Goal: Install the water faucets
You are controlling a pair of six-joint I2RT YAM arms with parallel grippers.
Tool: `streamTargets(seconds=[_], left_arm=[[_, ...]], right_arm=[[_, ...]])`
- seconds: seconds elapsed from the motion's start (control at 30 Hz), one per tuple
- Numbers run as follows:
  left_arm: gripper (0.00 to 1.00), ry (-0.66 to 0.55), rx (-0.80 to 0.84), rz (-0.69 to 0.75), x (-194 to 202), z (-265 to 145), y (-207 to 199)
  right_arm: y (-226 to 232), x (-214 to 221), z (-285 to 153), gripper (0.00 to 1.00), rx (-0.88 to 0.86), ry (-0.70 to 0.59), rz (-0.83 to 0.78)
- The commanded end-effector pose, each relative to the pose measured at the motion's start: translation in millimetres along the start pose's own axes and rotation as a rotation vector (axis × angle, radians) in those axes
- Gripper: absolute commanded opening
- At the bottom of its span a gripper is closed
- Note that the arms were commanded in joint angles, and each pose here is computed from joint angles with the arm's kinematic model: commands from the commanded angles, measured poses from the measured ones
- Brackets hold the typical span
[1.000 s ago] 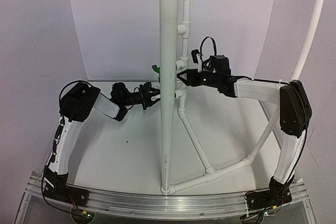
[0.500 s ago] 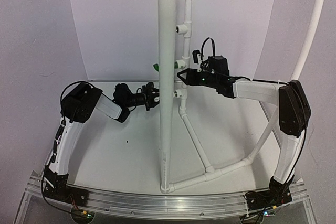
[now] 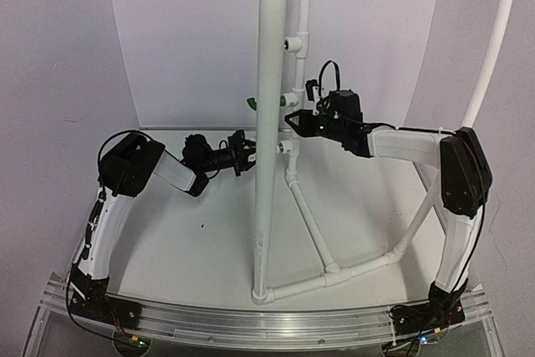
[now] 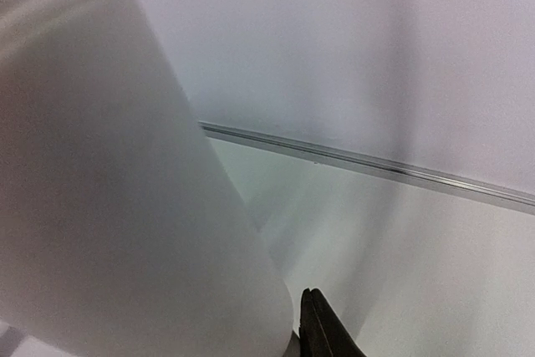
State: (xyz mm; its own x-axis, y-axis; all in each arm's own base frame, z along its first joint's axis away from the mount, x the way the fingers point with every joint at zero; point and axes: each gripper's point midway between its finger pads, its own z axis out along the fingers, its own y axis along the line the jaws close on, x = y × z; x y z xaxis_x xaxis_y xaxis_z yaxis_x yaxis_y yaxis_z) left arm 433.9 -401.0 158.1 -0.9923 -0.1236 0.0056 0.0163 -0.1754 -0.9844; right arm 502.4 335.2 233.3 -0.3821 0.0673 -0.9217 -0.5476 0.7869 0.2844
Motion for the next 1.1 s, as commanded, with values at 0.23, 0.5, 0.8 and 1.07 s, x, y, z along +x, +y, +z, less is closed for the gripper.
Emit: streamTargets(seconds=[0.23, 0.5, 0.8, 1.07], left_arm=[[0.0, 0.077, 0.106, 0.184, 13, 2, -20], [0.0, 0.121, 0.098, 0.254, 22, -4, -32], [0.04, 0.136, 0.023, 0.399, 22, -1, -27], [0.03, 0.113, -0.067, 0.548, 22, -4, -29]], right_arm=[[8, -9, -1, 0.0, -0.043, -0.024, 0.111], [10, -9, -8, 0.0, -0.047, -0.023, 0.088], [17, -15, -18, 0.0, -0.062, -0.033, 0.062], [25, -8, -24, 0.0, -0.092, -0.013, 0.047]])
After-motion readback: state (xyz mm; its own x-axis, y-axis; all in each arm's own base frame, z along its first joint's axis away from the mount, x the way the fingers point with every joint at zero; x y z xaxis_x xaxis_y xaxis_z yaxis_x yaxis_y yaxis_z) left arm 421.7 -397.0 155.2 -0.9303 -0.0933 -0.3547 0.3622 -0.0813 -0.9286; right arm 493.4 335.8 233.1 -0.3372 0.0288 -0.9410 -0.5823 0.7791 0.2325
